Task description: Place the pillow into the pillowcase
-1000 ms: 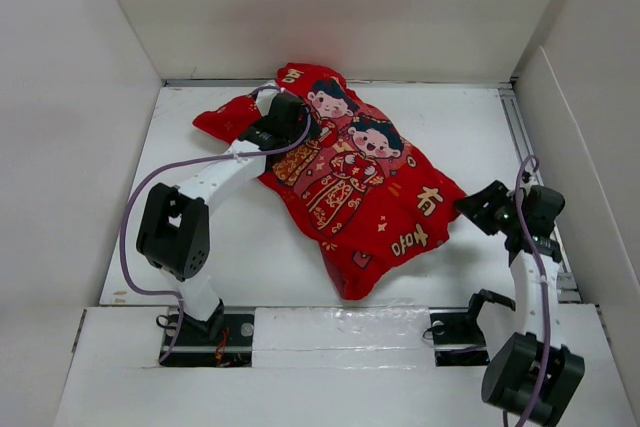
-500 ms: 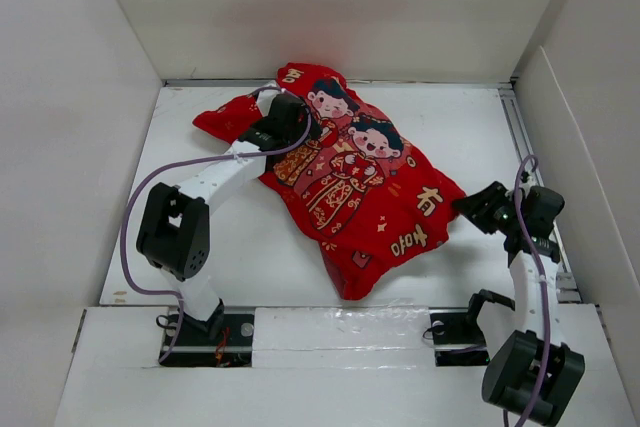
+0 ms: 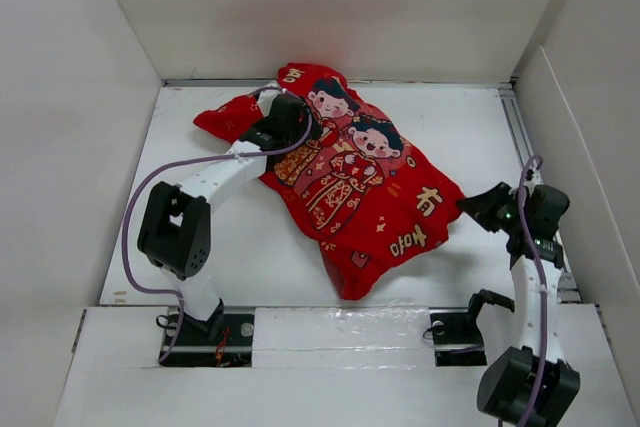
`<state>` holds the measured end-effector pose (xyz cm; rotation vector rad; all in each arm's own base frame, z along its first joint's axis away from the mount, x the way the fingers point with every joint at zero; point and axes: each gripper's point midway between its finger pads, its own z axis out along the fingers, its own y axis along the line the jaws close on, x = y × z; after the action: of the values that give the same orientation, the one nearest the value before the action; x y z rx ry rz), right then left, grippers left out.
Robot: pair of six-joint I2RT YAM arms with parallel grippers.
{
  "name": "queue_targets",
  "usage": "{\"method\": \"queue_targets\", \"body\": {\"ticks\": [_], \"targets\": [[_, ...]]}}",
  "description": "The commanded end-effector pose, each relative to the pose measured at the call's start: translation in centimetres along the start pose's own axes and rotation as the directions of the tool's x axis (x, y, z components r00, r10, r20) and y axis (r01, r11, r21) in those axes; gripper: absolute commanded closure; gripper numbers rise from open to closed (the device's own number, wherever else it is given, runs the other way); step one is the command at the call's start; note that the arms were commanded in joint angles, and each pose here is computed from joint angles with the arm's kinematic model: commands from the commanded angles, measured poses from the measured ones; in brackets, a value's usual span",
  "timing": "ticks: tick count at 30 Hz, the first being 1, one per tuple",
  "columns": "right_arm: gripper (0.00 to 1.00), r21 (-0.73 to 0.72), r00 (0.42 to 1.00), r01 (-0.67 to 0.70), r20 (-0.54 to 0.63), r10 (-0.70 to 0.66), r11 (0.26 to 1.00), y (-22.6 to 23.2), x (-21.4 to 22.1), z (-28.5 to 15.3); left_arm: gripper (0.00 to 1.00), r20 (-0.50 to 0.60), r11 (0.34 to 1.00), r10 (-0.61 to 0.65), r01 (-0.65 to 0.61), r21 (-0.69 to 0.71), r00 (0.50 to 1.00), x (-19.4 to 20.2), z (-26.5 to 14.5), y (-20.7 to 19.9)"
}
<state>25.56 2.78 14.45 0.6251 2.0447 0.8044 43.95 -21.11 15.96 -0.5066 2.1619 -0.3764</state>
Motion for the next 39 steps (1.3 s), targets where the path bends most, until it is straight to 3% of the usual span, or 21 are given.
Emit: {"method": "queue_targets", "body": {"ticks": [1,5,10,14,17,20,22,25,28,31,35,39], "targets": [[0.98,0.005,0.995,0.066,0.069,-0.066,0.998,2.2,-2.3,-1.9,0.01,-0.032,1.0,0.019,-0.019,-0.004,0.999,1.0,0.7,0.3],[1.0,0.038,0.999,0.036,0.01,-0.037,0.999,1.6,-0.9,-2.3,0.01,-0.035,1.0,0.018,-0.018,0.006,0.999,0.7,1.0,-0.4],[1.0,0.128,0.999,-0.011,0.032,0.007,0.992,-0.4,0.1,-2.5,0.01,-0.026,1.0,0.014,-0.014,0.015,1.0,0.1,1.0,-1.1],[1.0,0.29,0.988,-0.143,0.097,0.12,0.946,-3.9,1.4,-3.4,0.01,0.001,1.0,-0.012,0.012,-0.023,1.0,-0.4,1.2,-0.5],[1.0,0.304,0.971,-0.221,0.156,0.18,0.927,-4.9,2.1,-3.6,0.01,0.009,0.999,-0.031,0.032,-0.043,0.999,-0.6,1.1,-0.3],[1.0,0.23,0.955,-0.296,0.076,0.286,0.927,-6.1,5.0,-1.0,0.01,0.009,0.998,-0.042,0.042,-0.043,0.999,-0.6,1.1,-0.3],[1.0,0.286,0.921,-0.368,-0.02,0.389,0.885,-8.7,8.5,0.5,0.01,0.01,0.998,-0.053,0.053,-0.043,0.999,-0.6,0.9,-0.2],[1.0,0.306,0.921,-0.352,-0.057,0.386,0.885,-9.3,8.6,1.1,0.01,0.014,0.998,-0.055,0.056,-0.037,0.998,-0.8,0.3,-0.2],[1.0,0.316,0.94,-0.333,0.038,0.338,0.889,-9.6,5.8,1.4,0.01,0.017,0.997,-0.061,0.061,-0.052,0.998,-0.5,0.2,0.4],[1.0,0.217,0.947,-0.319,0.123,0.298,0.923,-8.0,2.2,2.4,0.01,0.026,0.998,-0.061,0.062,-0.024,0.998,-1.4,-1.1,-0.2],[1.0,0.296,0.953,-0.298,0.046,0.298,0.908,-8.4,1.8,4.9,0.01,0.117,0.999,-0.022,0.019,0.026,0.993,-4.3,-6.0,-2.2],[0.96,0.241,0.956,-0.273,-0.039,0.291,0.931,-8.2,2.6,7.5,0.01,0.203,0.996,0.011,-0.029,0.085,0.979,-6.7,-13.3,-4.7]]}}
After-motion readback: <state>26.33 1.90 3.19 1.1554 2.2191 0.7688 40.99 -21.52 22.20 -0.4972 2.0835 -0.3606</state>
